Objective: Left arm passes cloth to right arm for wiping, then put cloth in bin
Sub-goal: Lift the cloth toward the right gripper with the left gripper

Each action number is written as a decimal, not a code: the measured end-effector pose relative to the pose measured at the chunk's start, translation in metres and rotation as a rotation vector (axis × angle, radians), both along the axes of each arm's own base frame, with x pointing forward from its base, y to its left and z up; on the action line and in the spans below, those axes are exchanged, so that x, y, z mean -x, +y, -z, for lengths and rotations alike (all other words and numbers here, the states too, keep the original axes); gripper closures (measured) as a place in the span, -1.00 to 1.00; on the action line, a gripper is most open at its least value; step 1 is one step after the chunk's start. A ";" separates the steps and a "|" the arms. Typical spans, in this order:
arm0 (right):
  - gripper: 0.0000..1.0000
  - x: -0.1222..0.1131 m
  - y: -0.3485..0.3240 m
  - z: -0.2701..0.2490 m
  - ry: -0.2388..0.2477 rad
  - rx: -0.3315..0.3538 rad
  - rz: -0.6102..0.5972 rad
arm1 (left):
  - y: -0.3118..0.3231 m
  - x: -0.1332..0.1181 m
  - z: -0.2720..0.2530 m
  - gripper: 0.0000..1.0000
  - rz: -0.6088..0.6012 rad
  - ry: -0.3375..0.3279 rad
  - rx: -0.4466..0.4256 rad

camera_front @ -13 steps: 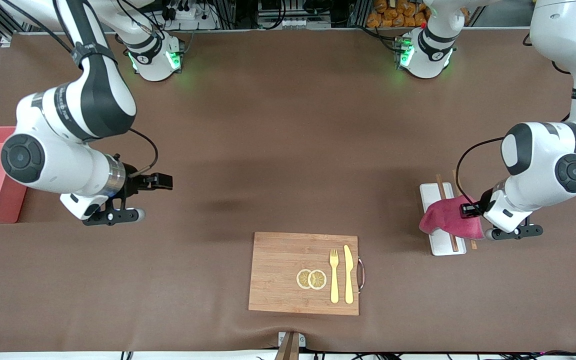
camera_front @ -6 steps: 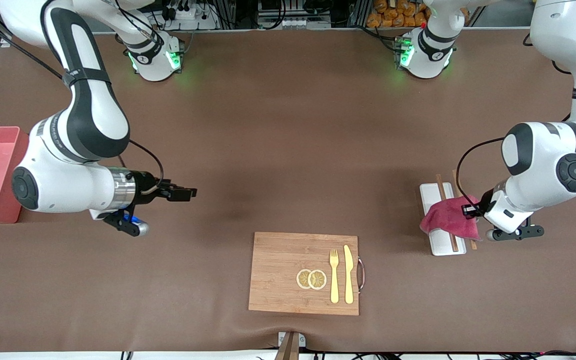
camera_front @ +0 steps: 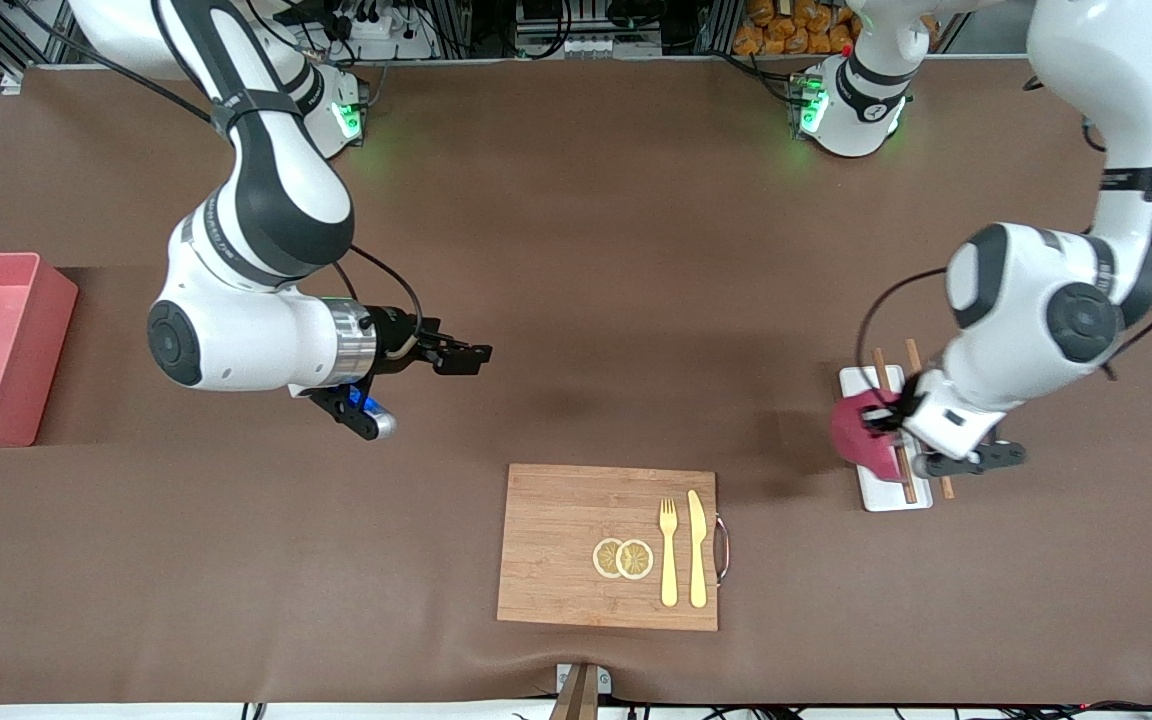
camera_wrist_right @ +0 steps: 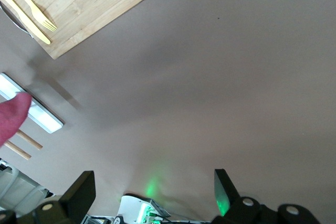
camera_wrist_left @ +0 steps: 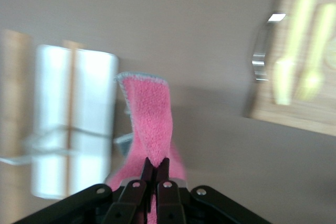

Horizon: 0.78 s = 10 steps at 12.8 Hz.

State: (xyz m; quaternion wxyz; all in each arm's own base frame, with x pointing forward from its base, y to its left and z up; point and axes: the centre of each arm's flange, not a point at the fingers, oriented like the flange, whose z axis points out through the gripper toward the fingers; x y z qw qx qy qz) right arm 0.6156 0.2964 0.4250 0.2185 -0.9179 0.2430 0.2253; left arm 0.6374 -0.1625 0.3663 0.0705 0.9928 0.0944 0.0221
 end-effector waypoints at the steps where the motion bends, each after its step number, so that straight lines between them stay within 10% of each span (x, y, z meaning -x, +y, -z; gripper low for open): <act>1: -1.00 -0.002 -0.004 0.000 0.003 0.004 0.012 | -0.035 0.007 -0.011 0.90 -0.023 -0.004 0.026; 10: -1.00 0.008 0.019 0.077 0.146 0.026 0.484 | -0.267 0.060 -0.029 0.90 -0.714 0.160 0.281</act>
